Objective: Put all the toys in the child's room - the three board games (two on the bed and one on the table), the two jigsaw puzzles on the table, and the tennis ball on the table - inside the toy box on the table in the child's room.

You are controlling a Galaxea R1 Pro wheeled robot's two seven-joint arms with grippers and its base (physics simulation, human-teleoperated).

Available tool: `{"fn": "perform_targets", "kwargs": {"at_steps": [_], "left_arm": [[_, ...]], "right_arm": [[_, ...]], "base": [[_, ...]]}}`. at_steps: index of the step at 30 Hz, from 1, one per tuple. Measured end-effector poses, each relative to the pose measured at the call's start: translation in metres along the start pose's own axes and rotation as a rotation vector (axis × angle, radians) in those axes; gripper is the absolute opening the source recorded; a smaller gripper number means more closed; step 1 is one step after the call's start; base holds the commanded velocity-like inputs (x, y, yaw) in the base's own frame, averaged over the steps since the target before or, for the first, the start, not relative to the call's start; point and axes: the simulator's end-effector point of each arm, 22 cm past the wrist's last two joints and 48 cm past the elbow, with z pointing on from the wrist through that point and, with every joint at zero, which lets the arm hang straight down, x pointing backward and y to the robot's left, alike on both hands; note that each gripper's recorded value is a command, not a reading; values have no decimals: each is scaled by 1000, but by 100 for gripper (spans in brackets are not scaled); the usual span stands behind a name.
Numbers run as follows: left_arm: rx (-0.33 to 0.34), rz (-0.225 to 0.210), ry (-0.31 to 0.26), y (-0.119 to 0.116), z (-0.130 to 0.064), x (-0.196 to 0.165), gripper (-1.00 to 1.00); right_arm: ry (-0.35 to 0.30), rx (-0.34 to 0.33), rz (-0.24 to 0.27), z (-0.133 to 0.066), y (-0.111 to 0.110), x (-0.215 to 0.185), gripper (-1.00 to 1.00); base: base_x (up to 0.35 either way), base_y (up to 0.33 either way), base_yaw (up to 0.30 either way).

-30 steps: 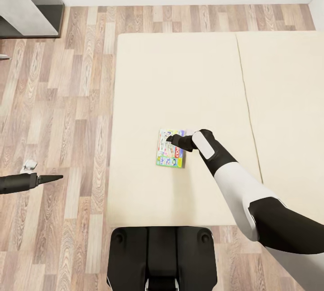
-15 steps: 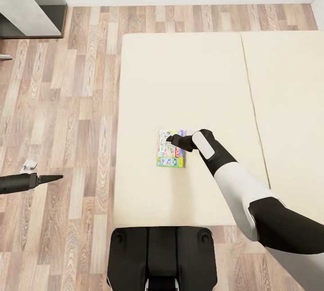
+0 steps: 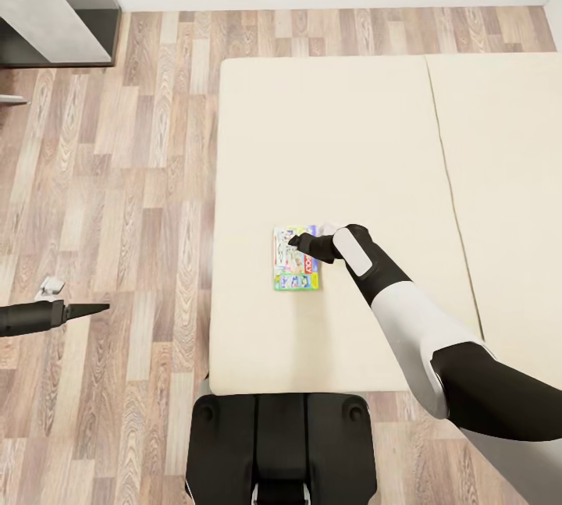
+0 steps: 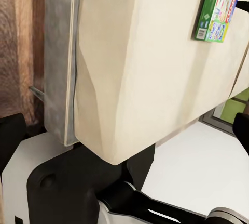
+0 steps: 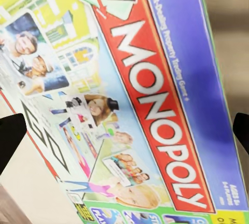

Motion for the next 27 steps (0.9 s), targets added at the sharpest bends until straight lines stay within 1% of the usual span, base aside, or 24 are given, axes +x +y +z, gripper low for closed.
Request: {"fn": "perform_targets", "kwargs": {"at_steps": [11,21,27], "left_arm": [[0,1,0,0,0,0,100],[0,0,1,0,0,0,100],[0,0,0,0,0,0,100]], "right_arm": [[0,0,0,0,0,0,100],[0,0,0,0,0,0,100],[0,0,0,0,0,0,100]], "base": [[44,3,0],[7,1,0],[0,57,0]]}}
